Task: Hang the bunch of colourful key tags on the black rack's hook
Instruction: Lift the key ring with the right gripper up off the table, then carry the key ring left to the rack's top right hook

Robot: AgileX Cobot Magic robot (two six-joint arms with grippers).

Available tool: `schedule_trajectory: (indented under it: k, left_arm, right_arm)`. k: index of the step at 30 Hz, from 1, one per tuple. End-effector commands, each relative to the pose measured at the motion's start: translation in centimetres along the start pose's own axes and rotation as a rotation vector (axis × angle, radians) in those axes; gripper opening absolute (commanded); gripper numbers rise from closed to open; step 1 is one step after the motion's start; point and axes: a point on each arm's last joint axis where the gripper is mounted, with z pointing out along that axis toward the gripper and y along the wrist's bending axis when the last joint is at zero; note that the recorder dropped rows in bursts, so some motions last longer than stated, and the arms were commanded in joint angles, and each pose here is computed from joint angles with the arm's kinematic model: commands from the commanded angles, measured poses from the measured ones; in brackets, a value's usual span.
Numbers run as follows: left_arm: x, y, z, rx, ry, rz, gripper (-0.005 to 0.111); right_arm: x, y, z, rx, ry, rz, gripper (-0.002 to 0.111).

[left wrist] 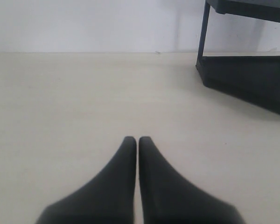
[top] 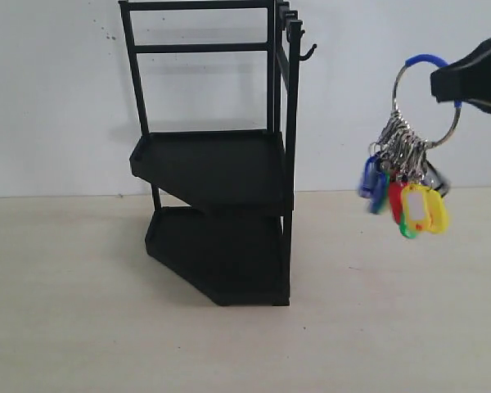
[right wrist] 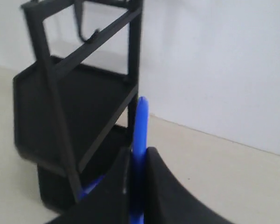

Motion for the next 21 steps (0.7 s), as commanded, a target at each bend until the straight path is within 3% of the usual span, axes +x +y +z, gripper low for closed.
schedule_trajectory:
  k: [1, 4, 7, 9, 12, 21]
  left_arm:
    - [-0.2, 0.0, 0.0, -0.002, -0.019, -0.020, 0.004]
    - [-0.2, 0.0, 0.0, -0.002, -0.019, -0.020, 0.004]
    - [-0.2, 0.0, 0.0, -0.002, -0.019, -0.020, 0.004]
    - [-0.2, 0.0, 0.0, -0.002, -0.019, -0.020, 0.004]
    - [-0.2, 0.0, 0.0, -0.002, -0.019, -0.020, 0.004]
    - [-0.2, 0.0, 0.0, -0.002, -0.019, -0.020, 0.004]
  right_arm:
    - [-0.6, -0.2, -0.3, 0.037, -0.053, 0.098, 0.000]
    - [-0.1, 0.6, -0.2, -0.022, 0.007, -0.169, 0.000]
    - [-1.2, -1.0, -0.4, 0.130, -0.121, 0.013, 0.000]
    - [-1.4, -1.1, -0.4, 0.131, -0.135, 0.096, 0.000]
    - [-0.6, -0.3, 0.0, 0.036, -0.030, -0.004, 0.000]
    - [-0.1, -0.6, 2.2, 0.078, -0.028, -0.111, 0.000]
